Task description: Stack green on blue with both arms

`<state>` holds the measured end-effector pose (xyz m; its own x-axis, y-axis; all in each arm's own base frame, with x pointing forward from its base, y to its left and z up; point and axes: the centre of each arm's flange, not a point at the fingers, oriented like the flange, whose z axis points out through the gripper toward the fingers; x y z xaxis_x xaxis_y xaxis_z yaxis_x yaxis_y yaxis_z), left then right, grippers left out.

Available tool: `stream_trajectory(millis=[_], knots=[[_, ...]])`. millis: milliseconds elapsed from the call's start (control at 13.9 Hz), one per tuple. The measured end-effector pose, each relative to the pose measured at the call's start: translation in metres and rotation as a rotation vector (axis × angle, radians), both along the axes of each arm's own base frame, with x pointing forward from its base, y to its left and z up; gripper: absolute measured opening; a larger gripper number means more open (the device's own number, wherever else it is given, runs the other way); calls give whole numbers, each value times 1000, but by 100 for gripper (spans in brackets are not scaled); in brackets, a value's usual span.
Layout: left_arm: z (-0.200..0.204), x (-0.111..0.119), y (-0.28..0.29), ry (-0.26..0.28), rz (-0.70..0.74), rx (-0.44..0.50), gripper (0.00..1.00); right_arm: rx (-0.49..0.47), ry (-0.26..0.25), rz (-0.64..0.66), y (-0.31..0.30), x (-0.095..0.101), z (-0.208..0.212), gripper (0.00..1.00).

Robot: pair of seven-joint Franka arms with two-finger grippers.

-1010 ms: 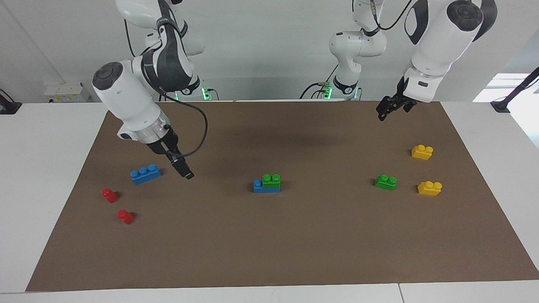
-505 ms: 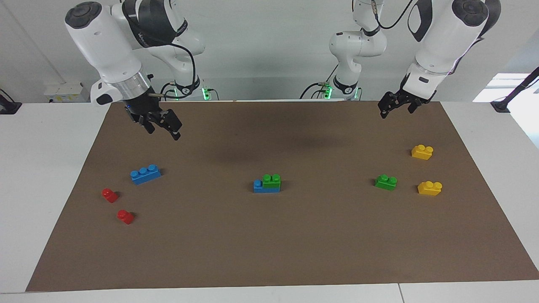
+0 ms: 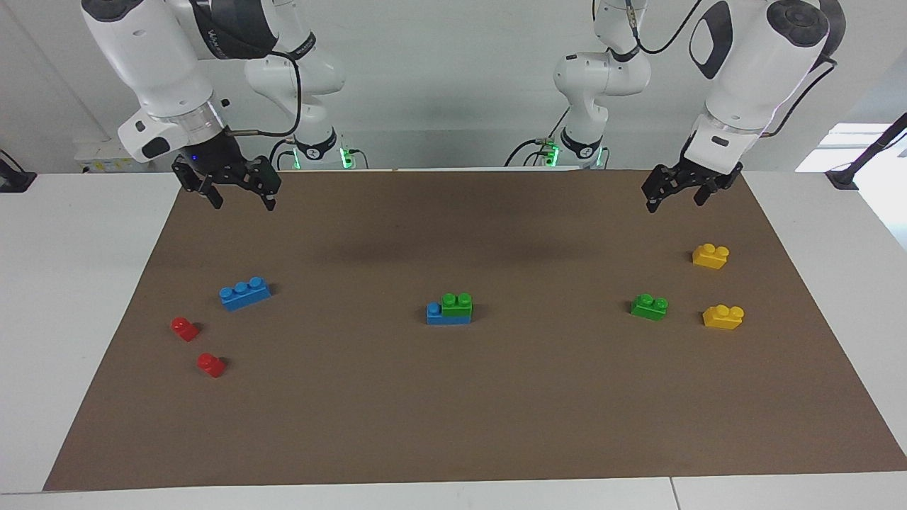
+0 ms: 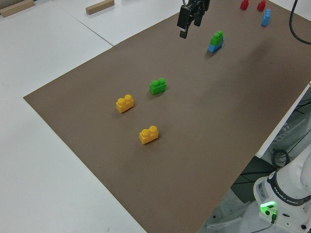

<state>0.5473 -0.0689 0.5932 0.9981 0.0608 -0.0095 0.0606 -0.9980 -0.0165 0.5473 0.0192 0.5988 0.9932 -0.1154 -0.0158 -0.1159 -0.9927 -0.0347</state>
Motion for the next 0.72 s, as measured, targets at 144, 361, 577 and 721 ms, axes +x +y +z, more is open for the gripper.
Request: stream_trajectory(millis=[144,361,577,721], knots=[[7,1,1,-16,1,-2,100,-21,8,1,-5,-1,0,100],[20,1,3,-42,1,-5,100,-30,12,2,-6,-3,0,100],[23,1,1,-57,-56,-6,100,-30,11,2,-6,-3,1,100],[23,2,1,-59,-73,-6,100,-30,11,1,-6,-3,1,100]])
